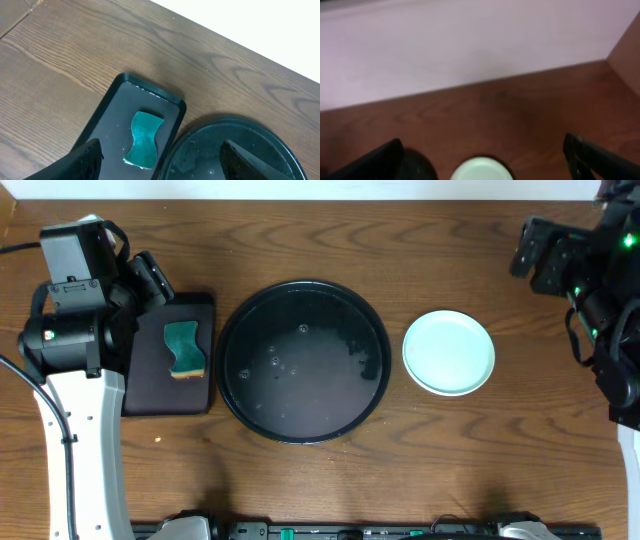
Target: Clean dirty plates on tray and stack at the side
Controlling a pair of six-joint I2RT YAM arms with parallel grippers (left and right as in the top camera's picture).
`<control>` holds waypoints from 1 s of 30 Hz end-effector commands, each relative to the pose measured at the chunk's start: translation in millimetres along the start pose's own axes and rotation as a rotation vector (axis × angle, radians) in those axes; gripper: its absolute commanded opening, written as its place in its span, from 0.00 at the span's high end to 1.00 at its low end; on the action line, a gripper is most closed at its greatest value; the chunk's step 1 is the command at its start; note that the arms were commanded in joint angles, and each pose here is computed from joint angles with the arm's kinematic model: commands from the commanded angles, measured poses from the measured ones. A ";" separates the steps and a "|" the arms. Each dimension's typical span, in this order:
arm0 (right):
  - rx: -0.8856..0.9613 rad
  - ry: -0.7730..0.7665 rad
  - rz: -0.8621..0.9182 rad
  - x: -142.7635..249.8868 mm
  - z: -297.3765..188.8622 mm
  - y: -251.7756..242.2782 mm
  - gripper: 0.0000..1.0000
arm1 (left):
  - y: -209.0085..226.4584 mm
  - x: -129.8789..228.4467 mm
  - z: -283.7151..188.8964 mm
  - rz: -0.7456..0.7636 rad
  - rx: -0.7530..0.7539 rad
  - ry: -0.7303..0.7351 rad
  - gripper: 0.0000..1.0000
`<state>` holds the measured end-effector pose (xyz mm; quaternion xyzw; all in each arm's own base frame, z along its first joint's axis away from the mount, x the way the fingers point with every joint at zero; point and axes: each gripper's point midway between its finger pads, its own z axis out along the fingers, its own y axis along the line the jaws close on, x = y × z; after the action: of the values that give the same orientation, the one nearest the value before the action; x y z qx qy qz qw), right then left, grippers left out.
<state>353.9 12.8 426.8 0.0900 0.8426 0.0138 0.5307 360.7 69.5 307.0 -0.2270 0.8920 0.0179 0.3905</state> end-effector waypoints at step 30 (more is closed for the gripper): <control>-0.164 -0.298 -0.101 137.3 -26.5 -28.2 0.01 | 1.2 -1.0 -2.7 0.003 -0.001 -0.007 0.24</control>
<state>277.6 0.3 344.2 0.0697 0.7565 0.0461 0.6487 360.6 69.6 306.8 -0.2271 0.8921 0.0181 0.3902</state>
